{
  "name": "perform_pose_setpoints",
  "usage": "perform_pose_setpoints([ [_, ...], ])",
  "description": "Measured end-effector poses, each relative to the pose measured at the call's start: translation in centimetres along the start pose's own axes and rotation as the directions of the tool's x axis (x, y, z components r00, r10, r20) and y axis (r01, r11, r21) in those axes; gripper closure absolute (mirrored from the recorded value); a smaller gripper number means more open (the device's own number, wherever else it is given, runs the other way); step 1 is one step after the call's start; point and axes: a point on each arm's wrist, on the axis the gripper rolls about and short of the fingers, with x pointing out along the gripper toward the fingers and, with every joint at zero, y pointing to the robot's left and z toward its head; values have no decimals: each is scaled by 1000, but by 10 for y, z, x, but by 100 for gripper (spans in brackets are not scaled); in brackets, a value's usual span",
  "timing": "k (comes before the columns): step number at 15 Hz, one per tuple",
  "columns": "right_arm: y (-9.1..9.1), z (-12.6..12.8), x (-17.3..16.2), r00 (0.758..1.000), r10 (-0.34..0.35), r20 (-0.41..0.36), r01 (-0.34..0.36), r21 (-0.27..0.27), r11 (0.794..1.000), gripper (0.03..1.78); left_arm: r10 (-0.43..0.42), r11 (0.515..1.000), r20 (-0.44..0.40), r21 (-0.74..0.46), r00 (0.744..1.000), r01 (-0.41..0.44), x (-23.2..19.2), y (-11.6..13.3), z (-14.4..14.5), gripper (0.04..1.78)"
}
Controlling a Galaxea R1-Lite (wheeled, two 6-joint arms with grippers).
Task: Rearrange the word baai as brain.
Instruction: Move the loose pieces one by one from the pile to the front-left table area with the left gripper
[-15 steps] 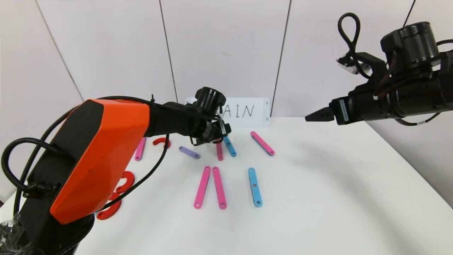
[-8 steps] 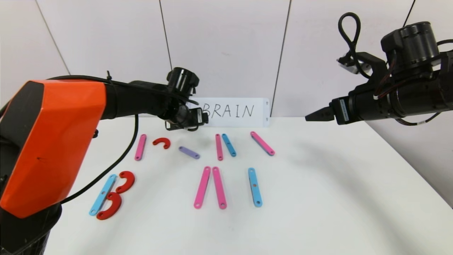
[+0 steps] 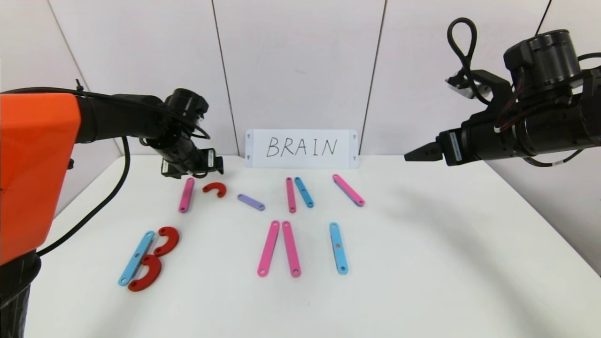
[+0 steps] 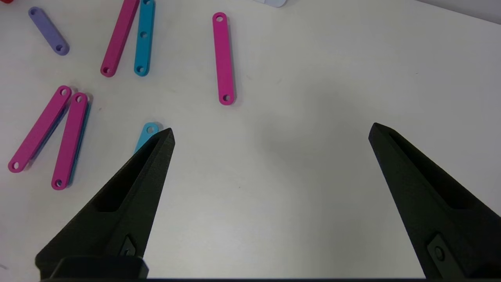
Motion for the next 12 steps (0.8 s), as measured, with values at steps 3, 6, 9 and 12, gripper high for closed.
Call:
perform_pose_setpoints([
  [3,0,0,1,1000,0,-3,0,1,1000,7,6,999,-25,-46,1000,-7,6,35,7,8],
  [6,0,0,1,1000,1,-3,-1,1,1000,7,44,999,-64,-25,997,-45,9,63,8,8],
  [9,0,0,1,1000,0,-3,0,0,1000,7,52,999,-142,-2,988,-53,14,80,3,8],
  [12,0,0,0,1000,1,-3,-1,0,1000,7,21,1000,-171,1,985,-21,21,89,1,8],
])
